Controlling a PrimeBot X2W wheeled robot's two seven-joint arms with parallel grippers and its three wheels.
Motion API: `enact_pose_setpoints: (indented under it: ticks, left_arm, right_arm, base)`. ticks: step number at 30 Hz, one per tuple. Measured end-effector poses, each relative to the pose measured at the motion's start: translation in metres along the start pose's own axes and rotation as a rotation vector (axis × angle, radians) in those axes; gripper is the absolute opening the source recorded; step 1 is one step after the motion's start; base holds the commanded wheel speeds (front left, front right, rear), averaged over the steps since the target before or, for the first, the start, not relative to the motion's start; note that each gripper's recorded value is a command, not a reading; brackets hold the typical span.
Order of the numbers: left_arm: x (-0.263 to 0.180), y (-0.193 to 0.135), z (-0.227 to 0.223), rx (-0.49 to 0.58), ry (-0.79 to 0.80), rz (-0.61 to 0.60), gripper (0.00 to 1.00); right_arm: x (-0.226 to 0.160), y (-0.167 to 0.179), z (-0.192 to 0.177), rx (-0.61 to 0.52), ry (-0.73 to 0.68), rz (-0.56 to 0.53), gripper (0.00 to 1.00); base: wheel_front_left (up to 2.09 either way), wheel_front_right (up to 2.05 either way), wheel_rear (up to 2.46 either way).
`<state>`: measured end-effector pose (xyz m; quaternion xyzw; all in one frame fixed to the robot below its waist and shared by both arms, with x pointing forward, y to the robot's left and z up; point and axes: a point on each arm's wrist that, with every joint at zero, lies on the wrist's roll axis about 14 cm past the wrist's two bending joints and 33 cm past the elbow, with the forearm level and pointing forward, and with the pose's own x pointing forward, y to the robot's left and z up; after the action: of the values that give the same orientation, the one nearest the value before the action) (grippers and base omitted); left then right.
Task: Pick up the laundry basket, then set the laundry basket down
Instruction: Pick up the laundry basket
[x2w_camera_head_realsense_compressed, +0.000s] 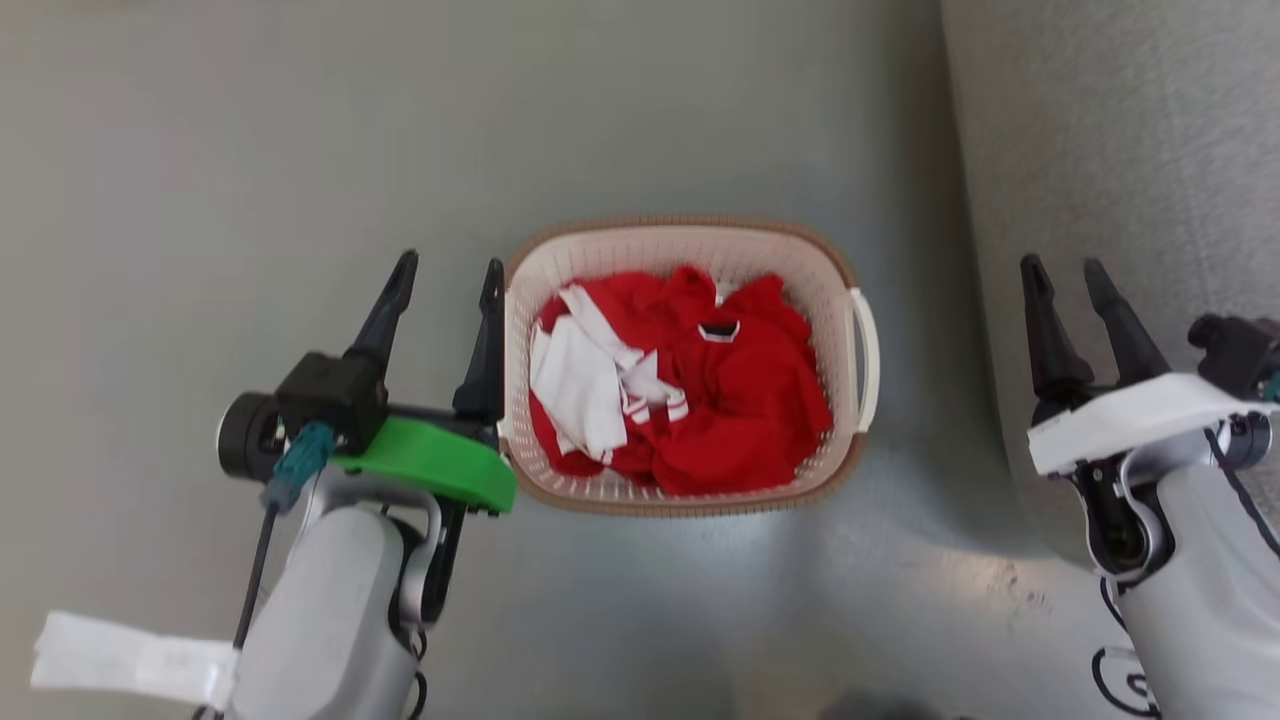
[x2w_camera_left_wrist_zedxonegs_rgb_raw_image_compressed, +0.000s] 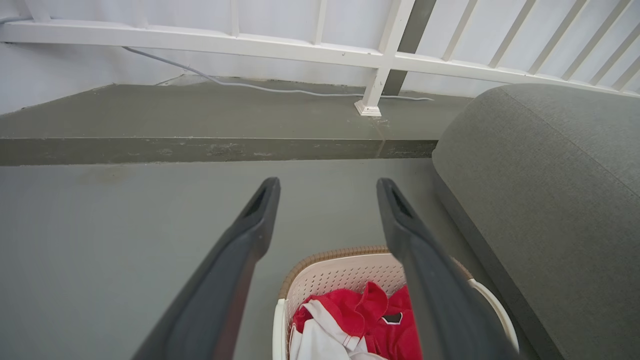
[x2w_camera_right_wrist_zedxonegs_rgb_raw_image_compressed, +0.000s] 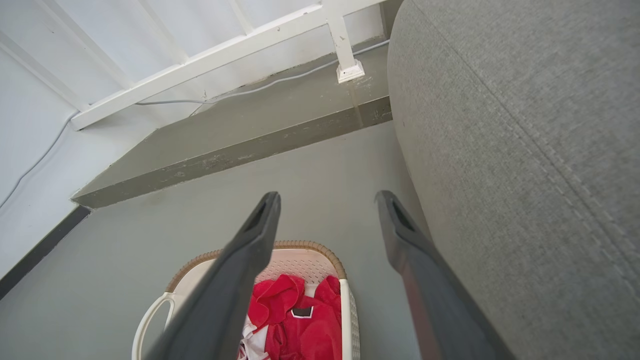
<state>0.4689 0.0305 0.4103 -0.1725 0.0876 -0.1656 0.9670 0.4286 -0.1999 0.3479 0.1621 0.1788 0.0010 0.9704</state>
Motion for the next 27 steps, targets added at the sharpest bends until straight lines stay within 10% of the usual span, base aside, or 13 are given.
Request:
enact_pose_setpoints:
  ticks: [27]
  left_arm:
    - [0.035,0.073,-0.182,-0.034,0.449,0.111,1.0]
  right_arm:
    - [0.061,-0.005,-0.157,-0.016,0.443,0.07,1.0]
  base:
    - [0.0,0.0,0.0]
